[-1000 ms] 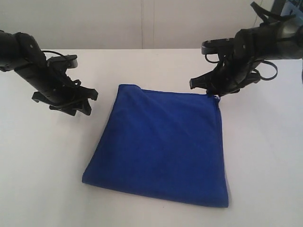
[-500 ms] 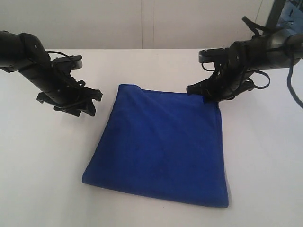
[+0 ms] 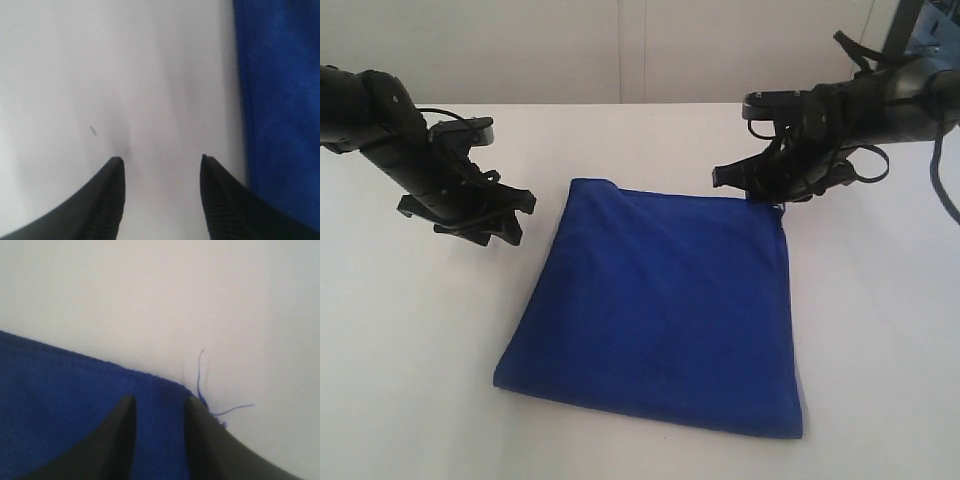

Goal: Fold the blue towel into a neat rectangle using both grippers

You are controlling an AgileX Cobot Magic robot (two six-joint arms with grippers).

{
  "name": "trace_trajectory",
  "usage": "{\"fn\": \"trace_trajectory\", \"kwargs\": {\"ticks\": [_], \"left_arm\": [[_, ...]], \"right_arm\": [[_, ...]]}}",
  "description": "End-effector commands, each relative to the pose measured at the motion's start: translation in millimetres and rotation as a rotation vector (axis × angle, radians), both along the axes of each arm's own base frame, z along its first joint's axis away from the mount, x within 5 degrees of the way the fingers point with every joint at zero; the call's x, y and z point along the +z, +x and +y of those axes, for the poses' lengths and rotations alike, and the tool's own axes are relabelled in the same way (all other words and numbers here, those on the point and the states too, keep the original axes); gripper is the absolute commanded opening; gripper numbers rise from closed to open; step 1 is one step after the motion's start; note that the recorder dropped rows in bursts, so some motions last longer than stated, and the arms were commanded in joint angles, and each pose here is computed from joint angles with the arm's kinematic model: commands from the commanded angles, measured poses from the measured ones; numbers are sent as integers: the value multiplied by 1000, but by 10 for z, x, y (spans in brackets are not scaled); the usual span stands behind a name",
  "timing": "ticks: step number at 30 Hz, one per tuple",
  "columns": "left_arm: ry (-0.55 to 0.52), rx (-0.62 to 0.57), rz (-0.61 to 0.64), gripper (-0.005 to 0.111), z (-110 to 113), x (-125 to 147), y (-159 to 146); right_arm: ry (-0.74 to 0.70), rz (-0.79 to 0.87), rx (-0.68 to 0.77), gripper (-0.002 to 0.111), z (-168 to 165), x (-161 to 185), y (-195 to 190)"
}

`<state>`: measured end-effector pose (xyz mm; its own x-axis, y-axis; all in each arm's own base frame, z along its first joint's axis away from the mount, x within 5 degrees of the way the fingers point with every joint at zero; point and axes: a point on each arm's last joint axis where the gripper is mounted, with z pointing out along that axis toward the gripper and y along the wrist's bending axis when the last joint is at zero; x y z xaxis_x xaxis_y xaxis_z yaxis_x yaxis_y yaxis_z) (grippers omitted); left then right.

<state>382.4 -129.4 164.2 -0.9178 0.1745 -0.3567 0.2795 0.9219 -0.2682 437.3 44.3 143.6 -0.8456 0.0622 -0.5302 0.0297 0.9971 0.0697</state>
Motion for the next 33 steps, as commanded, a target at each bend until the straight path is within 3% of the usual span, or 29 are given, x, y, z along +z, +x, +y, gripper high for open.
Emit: {"fn": "trace_trajectory", "kwargs": {"ticks": [1, 29, 33], "left_arm": [[-8, -3, 5, 52, -22, 13, -12], [-9, 7, -22, 52, -20, 20, 12], [-9, 8, -23, 52, -19, 20, 14]], "right_arm": [[5, -15, -20, 32, -60, 13, 16], [31, -48, -68, 32, -152, -193, 98], [29, -66, -60, 26, -150, -184, 111]]}}
